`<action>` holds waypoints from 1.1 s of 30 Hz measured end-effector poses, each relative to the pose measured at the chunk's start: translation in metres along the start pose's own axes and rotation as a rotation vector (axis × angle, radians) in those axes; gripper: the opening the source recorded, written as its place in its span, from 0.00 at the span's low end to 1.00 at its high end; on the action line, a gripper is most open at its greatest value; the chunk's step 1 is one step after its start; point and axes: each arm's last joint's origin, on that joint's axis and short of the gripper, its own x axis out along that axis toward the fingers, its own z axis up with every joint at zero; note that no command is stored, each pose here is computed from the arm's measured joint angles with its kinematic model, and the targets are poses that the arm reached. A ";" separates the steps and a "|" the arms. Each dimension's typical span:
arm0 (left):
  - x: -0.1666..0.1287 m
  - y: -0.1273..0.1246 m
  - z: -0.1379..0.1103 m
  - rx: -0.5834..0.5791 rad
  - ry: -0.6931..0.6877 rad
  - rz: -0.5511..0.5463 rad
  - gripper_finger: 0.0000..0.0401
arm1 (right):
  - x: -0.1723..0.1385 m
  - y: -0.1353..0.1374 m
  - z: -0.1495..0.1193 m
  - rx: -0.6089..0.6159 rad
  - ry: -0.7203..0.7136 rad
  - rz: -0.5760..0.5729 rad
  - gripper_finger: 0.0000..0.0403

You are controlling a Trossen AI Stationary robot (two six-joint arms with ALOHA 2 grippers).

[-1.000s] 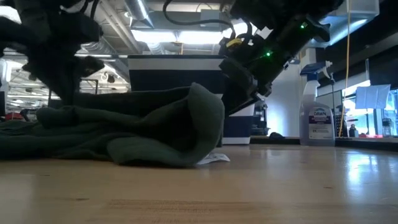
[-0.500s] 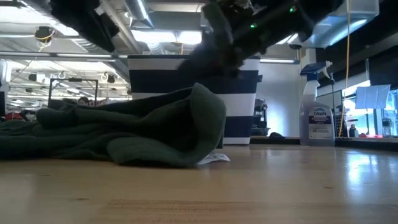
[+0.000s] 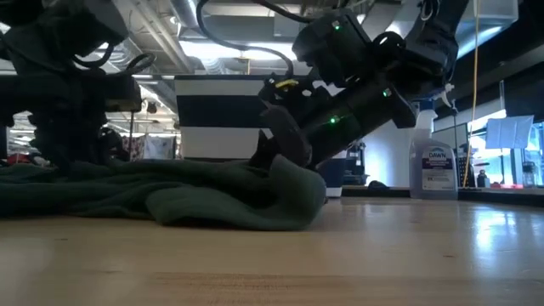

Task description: Fold Laundry from Bin

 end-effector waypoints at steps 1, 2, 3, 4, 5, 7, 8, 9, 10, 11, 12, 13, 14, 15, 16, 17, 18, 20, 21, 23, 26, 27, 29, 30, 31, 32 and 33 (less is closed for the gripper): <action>0.000 0.000 0.000 -0.001 -0.001 -0.001 0.21 | -0.001 0.000 0.001 0.000 -0.001 -0.001 0.41; 0.000 0.000 0.001 -0.001 -0.004 -0.005 0.21 | -0.003 0.000 0.003 -0.003 -0.002 -0.001 0.41; -0.001 -0.002 0.003 0.002 -0.006 -0.010 0.21 | -0.006 0.000 0.005 -0.009 0.002 -0.002 0.41; -0.004 -0.004 0.007 0.011 -0.010 -0.022 0.22 | -0.009 0.000 0.008 -0.022 0.005 -0.002 0.41; -0.008 -0.007 0.012 0.024 -0.015 -0.043 0.22 | -0.014 0.000 0.013 -0.030 0.005 -0.003 0.41; -0.022 -0.015 0.028 0.046 -0.039 -0.093 0.21 | -0.028 0.000 0.027 -0.044 -0.002 -0.002 0.41; -0.031 -0.019 0.035 0.052 -0.057 -0.109 0.21 | -0.037 0.001 0.036 -0.042 -0.019 0.001 0.41; -0.041 -0.024 0.042 0.059 -0.069 -0.118 0.20 | -0.045 0.001 0.044 -0.038 -0.035 0.006 0.41; -0.051 -0.027 0.047 0.068 -0.077 -0.121 0.20 | -0.052 0.001 0.053 -0.033 -0.058 0.013 0.41; -0.061 -0.030 0.052 0.078 -0.085 -0.120 0.20 | -0.059 0.001 0.060 -0.027 -0.082 0.022 0.41; -0.070 -0.033 0.054 0.089 -0.092 -0.110 0.20 | -0.063 0.001 0.066 -0.022 -0.110 0.028 0.41; -0.078 -0.035 0.055 0.100 -0.101 -0.090 0.20 | -0.068 0.002 0.071 -0.015 -0.142 0.034 0.41; -0.084 -0.036 0.055 0.112 -0.111 -0.065 0.20 | -0.070 0.002 0.075 -0.010 -0.175 0.039 0.41; -0.089 -0.037 0.054 0.125 -0.126 -0.035 0.20 | -0.071 0.003 0.081 0.000 -0.231 0.041 0.41; -0.091 -0.038 0.052 0.135 -0.147 -0.007 0.20 | -0.072 0.004 0.085 0.009 -0.277 0.041 0.41; -0.092 -0.039 0.049 0.144 -0.164 0.020 0.20 | -0.070 0.004 0.086 0.014 -0.308 0.042 0.41; -0.091 -0.040 0.046 0.145 -0.176 0.043 0.19 | -0.065 0.005 0.086 0.015 -0.337 0.045 0.41; -0.085 -0.040 0.037 0.137 -0.177 0.083 0.19 | -0.050 0.002 0.080 0.001 -0.331 0.031 0.41; -0.081 -0.040 0.032 0.129 -0.166 0.093 0.19 | -0.040 0.002 0.075 -0.005 -0.303 0.023 0.41; -0.072 -0.039 0.022 0.102 -0.149 0.096 0.19 | -0.021 0.002 0.071 -0.015 -0.269 0.007 0.41; -0.062 -0.037 0.009 0.064 -0.127 0.098 0.19 | 0.009 0.004 0.072 -0.047 -0.206 0.003 0.41; -0.059 -0.036 0.005 0.049 -0.122 0.098 0.19 | 0.019 0.004 0.072 -0.055 -0.163 -0.004 0.41; -0.055 -0.035 0.000 0.025 -0.109 0.103 0.19 | 0.039 0.004 0.068 -0.077 -0.048 -0.013 0.41; -0.054 -0.034 -0.003 0.017 -0.104 0.106 0.19 | 0.046 0.003 0.068 -0.086 0.006 -0.018 0.41; -0.053 -0.034 -0.004 0.008 -0.102 0.108 0.19 | 0.050 0.004 0.070 -0.104 0.057 -0.022 0.41; -0.053 -0.033 -0.005 0.005 -0.102 0.109 0.19 | 0.053 0.005 0.072 -0.124 0.108 -0.025 0.41; -0.052 -0.033 -0.005 0.006 -0.102 0.109 0.19 | 0.054 0.005 0.074 -0.142 0.144 -0.029 0.41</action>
